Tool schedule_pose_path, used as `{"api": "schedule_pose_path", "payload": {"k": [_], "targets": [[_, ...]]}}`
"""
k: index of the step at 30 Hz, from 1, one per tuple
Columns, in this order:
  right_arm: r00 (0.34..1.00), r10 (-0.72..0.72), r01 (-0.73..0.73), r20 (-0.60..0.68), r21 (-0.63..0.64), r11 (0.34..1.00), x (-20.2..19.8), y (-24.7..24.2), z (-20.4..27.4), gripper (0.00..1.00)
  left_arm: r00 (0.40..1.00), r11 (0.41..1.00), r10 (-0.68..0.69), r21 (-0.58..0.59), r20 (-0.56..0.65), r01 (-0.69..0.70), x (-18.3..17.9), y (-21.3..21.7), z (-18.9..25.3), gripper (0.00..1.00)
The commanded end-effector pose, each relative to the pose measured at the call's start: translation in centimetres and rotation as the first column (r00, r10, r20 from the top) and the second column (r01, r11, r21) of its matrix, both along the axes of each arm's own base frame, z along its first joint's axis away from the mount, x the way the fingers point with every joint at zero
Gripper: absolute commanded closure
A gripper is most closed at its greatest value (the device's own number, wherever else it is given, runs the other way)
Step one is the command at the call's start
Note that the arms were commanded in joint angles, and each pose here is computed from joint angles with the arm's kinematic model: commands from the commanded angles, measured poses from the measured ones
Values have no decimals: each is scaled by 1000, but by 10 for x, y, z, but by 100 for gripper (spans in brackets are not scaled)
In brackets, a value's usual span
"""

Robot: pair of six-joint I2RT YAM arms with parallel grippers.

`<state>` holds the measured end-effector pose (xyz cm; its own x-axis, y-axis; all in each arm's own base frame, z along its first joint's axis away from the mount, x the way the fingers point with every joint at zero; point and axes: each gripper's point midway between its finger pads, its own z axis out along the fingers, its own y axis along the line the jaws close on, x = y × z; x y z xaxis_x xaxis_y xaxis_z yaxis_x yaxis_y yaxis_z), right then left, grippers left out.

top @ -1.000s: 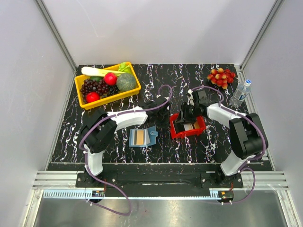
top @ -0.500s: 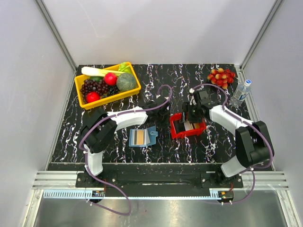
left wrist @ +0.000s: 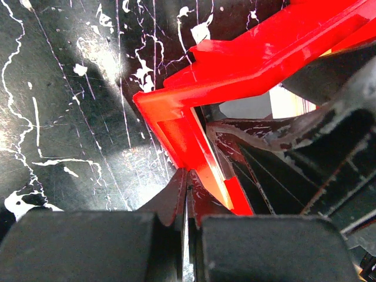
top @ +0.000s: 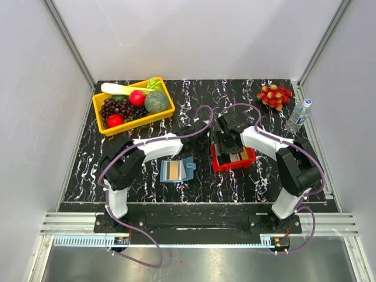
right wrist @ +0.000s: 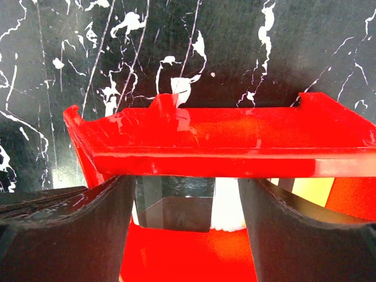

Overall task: Put the credit cards into the card holder
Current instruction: Pick up the credit card from the storage box.

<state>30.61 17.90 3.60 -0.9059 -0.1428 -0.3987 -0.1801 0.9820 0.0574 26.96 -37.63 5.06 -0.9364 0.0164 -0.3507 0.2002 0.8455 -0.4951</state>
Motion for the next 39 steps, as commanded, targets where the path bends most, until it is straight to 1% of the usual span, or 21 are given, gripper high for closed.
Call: {"api": "schedule_pose_path", "payload": {"k": [1, 5, 7, 10, 14, 17, 18, 19, 20, 21, 23, 28, 30, 32, 33, 34, 36, 39], "targets": [[992, -73, 60, -102, -127, 990, -21, -20, -33, 26, 999, 997, -10, -75, 32, 13, 2, -10, 16, 100], [991, -100, 88, -93, -123, 988, -23, -19, -34, 32, 999, 996, -10, -84, 33, 13, 1, -11, 18, 100], [989, -122, 110, -88, -134, 985, -25, -23, -35, 40, 999, 996, -8, -84, 36, 11, 2, -11, 18, 100], [988, -134, 125, -70, -128, 984, -24, -24, -34, 54, 999, 996, -7, -85, 33, 10, 1, -11, 17, 100], [986, -153, 143, -67, -133, 981, -23, -26, -35, 61, 1000, 996, -5, -86, 29, 7, 1, -9, 16, 100], [985, -154, 144, -75, -121, 982, -25, -24, -38, 60, 1000, 996, -5, -85, 26, 7, -1, -9, 14, 100], [984, -159, 148, -82, -119, 982, -26, -24, -40, 54, 1000, 996, -8, -85, 28, 10, -1, -9, 14, 100], [982, -166, 157, -93, -104, 982, -27, -23, -42, 46, 1000, 996, -4, -85, 28, 7, -1, -8, 14, 100], [979, -175, 166, -105, -95, 982, -29, -24, -45, 41, 1000, 997, -5, -83, 25, 7, -2, -8, 13, 100], [975, -188, 179, -117, -84, 980, -31, -26, -47, 40, 1000, 996, -4, -87, 28, 6, -2, -8, 15, 100], [967, -219, 210, -130, -80, 974, -32, -33, -52, 41, 1000, 996, -1, -88, 30, 4, -1, -8, 15, 100], [962, -223, 217, -159, -58, 975, -36, -34, -58, 44, 1000, 996, -4, -91, 28, 6, -3, -7, 14, 100], [959, -230, 224, -167, -57, 973, -37, -34, -59, 48, 1000, 996, 0, -90, 28, 3, -2, -7, 14, 100], [956, -229, 231, -180, -13, 973, -36, -31, -60, 37, 1000, 996, -4, -94, 28, 6, -2, -8, 15, 100], [953, -229, 236, -197, 12, 972, -38, -28, -61, 28, 1000, 995, -4, -96, 30, 6, -2, -8, 15, 100], [953, -227, 237, -202, 31, 971, -38, -25, -61, 29, 1000, 995, -7, -98, 27, 9, -3, -9, 15, 100], [952, -233, 245, -200, 35, 969, -36, -26, -62, 35, 1000, 995, -8, -98, 29, 10, -3, -9, 15, 100], [945, -252, 263, -209, 27, 964, -38, -29, -66, 35, 1000, 995, -9, -101, 27, 11, -3, -9, 15, 100]]}}
